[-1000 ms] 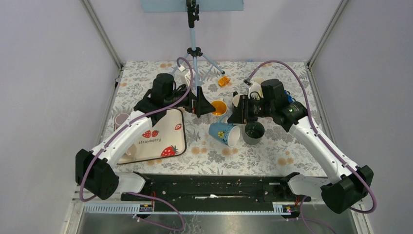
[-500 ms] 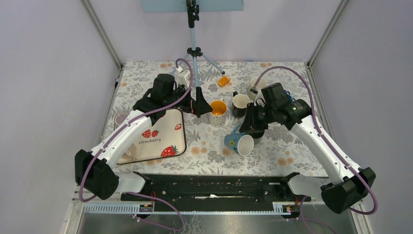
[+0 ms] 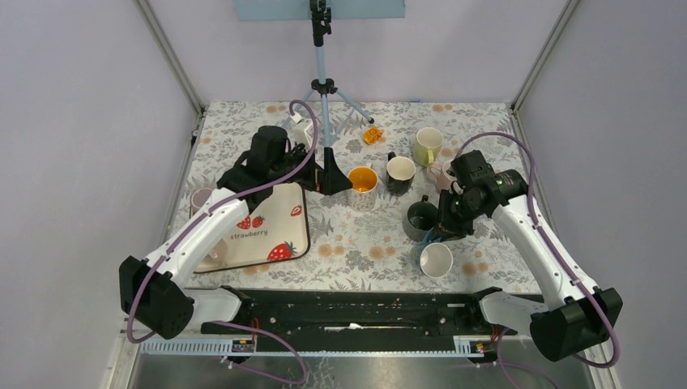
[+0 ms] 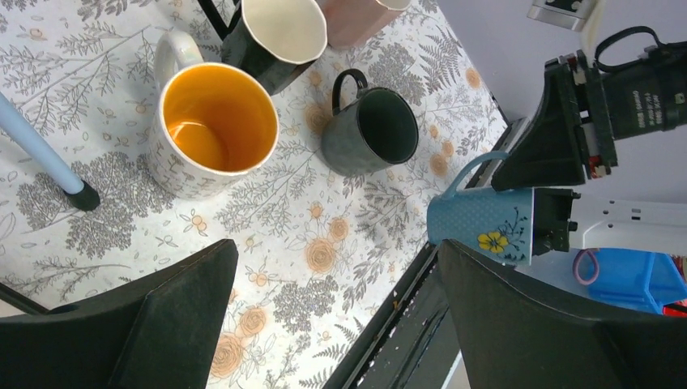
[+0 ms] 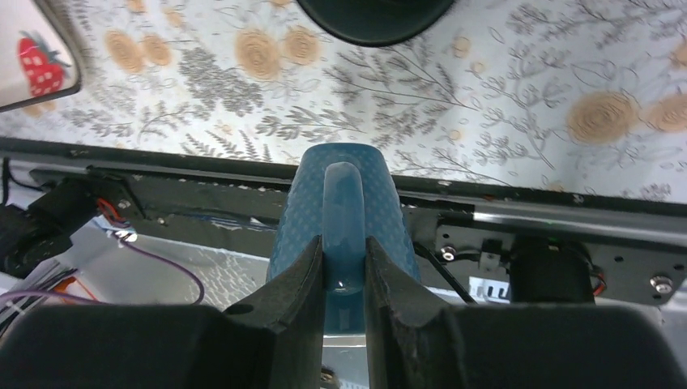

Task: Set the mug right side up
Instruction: Place the cup at the center of the board.

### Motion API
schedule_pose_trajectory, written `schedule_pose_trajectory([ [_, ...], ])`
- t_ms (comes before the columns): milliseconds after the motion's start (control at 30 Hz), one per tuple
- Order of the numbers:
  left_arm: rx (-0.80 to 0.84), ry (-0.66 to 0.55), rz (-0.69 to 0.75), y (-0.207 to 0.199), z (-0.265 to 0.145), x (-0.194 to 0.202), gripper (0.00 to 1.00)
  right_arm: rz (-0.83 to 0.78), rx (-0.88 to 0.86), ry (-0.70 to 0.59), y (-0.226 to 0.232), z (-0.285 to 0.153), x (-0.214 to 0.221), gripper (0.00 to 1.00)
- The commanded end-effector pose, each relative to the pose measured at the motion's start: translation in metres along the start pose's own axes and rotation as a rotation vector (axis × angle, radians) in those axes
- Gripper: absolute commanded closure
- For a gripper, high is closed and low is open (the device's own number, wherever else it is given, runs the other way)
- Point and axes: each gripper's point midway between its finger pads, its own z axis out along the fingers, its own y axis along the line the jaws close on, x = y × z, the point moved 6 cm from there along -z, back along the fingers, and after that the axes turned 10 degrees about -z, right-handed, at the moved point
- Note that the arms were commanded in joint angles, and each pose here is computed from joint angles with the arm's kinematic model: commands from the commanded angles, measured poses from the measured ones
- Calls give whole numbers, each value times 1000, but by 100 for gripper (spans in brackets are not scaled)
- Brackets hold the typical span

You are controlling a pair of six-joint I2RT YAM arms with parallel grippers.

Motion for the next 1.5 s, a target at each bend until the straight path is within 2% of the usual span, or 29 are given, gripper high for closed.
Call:
schedule_pose_trajectory([
  [0,51,-33,34,-11,-8,0,1,58,84,55,-17,-1,14,100],
  [233,78,-32,7,-18,-12,7,1,141,174,98,-48,10,12,100],
  [467,110,-18,15,-31,-13,18,1,229,192,75,-62,7,-15,100],
  [800,147,-8,46,-48,-15,26,1,394,141,51,-109,9,-70,100],
  [1167,175,10,31,-51,-14,30,1,600,24,85,-161,28,-106,100],
  [1467,185,29,11,-50,-10,32,1,660,116,141,-188,22,-127,100],
])
